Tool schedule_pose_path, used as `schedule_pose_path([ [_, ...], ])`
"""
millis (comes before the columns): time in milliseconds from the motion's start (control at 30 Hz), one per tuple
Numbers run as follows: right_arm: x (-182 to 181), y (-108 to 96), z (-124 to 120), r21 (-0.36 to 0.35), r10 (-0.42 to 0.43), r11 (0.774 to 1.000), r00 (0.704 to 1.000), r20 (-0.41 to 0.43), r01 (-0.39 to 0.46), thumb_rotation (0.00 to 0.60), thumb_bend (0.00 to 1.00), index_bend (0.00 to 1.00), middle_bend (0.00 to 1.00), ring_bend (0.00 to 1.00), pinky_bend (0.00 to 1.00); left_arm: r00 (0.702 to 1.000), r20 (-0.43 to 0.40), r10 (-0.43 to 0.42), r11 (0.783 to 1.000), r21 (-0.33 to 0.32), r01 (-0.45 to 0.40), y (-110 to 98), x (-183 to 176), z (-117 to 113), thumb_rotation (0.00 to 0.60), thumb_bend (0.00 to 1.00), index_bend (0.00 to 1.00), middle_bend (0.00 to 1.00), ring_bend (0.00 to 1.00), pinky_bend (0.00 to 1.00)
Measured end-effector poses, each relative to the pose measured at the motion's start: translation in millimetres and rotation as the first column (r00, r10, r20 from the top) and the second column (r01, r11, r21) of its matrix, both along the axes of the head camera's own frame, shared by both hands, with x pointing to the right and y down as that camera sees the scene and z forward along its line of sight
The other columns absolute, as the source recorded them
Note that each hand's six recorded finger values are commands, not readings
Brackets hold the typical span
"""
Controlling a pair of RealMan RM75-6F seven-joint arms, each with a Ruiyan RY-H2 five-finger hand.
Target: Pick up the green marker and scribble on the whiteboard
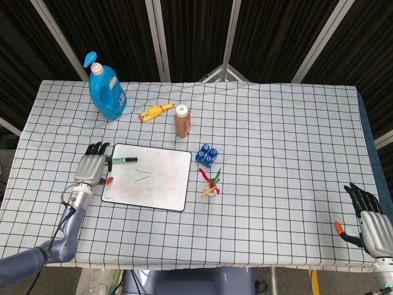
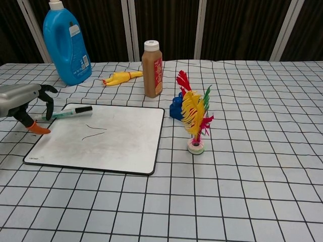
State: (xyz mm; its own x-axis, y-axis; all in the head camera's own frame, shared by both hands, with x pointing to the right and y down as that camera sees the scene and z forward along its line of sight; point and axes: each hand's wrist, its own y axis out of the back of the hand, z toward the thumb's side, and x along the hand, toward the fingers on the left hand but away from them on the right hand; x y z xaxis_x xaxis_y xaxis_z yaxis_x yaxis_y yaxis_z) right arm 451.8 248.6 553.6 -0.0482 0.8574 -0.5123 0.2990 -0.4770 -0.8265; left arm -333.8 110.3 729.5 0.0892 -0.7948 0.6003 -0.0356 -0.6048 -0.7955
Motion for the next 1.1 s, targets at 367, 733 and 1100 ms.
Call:
schedule_pose_path([
  [367, -0.6, 1.6, -1.5, 0.003, -0.004, 1.000, 1.000, 0.001, 0.004, 0.600, 0.35, 0.00, 0.00, 0.00, 0.00, 0.994, -0.061, -0.096, 0.995, 0.008, 0.096, 3.4, -15.0, -23.1, 0.600, 0.22, 0.35, 0.00, 0.00, 0.00],
  [733, -2.0, 2.4, -1.4, -0.002, -0.013, 1.000, 1.000, -0.003, 0.013, 0.600, 0.35, 0.00, 0.00, 0.00, 0.00, 0.972, -0.169, -0.162, 0.983, 0.059, 0.174, 26.2, -43.3, -83.1, 0.600, 0.20, 0.14, 0.00, 0.00, 0.00],
  [1100, -3.2, 1.6, -3.2, 0.008, -0.044, 0.999, 0.999, -0.020, 0.044, 0.600, 0.35, 0.00, 0.00, 0.00, 0.00, 0.982, -0.120, -0.147, 0.973, 0.159, 0.165, 92.3, -92.0, -156.1, 0.600, 0.10, 0.00, 0.00, 0.00, 0.00],
])
